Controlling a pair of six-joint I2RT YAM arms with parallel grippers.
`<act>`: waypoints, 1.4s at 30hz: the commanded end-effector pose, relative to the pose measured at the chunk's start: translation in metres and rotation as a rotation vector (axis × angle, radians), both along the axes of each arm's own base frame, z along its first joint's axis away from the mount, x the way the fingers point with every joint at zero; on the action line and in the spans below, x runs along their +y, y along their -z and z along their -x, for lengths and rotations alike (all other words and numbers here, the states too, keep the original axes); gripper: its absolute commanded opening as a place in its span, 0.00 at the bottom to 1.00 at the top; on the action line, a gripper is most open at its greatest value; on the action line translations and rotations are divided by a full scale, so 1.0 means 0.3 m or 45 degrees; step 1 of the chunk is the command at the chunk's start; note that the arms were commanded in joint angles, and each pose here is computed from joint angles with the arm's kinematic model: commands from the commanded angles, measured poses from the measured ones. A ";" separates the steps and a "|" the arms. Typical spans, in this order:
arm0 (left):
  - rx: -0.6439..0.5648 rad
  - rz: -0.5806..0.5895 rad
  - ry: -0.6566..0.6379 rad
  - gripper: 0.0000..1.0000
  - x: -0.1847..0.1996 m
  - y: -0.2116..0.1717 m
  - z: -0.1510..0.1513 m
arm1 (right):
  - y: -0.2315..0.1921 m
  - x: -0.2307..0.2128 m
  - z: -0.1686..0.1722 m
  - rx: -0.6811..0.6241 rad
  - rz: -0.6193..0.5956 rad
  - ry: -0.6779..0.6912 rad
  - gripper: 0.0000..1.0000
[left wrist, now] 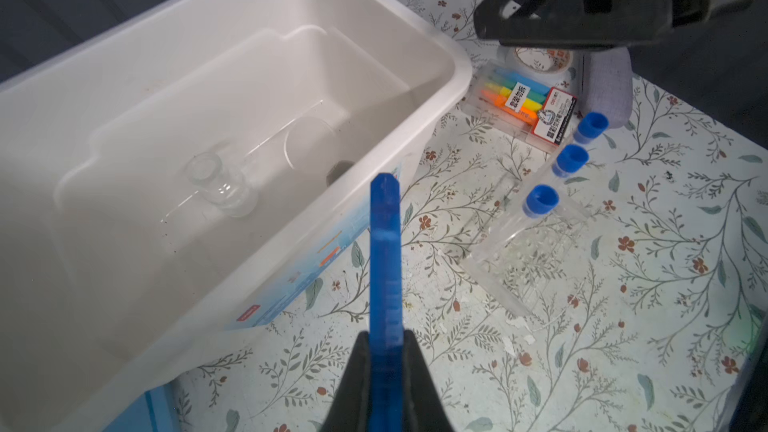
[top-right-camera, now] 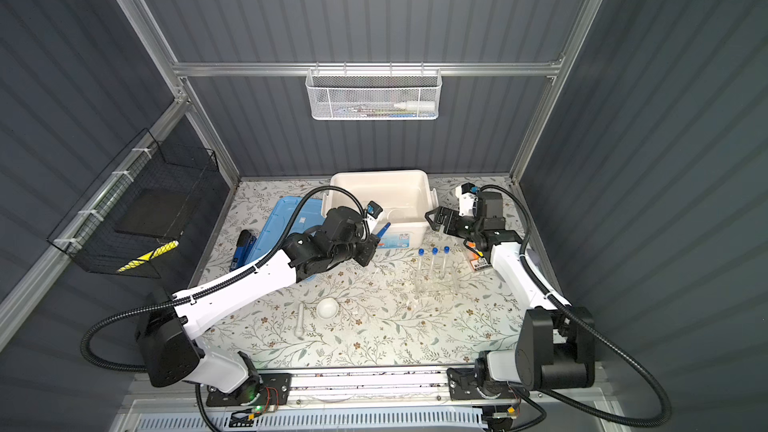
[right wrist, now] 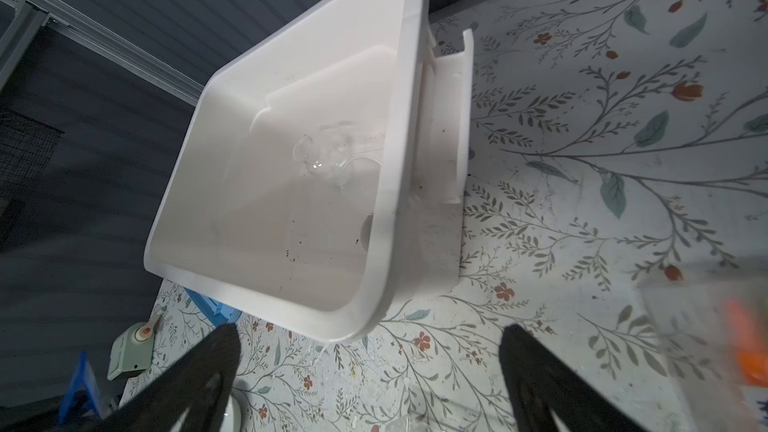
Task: Organize the chemistry lab equipment
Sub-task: 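Lift the blue tweezers with the left gripper and carry them over the bin, then lower the tweezers into the bin and open the left gripper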
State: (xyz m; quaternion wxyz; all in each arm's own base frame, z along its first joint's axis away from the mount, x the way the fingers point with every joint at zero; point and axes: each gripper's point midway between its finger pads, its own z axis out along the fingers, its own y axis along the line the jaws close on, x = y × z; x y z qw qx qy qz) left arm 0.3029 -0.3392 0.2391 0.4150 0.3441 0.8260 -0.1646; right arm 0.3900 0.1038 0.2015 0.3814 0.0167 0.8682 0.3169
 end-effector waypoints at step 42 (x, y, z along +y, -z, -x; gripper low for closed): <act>0.342 -0.235 0.010 0.11 0.017 0.393 -0.600 | -0.074 0.059 0.065 -0.160 -0.076 -0.154 0.99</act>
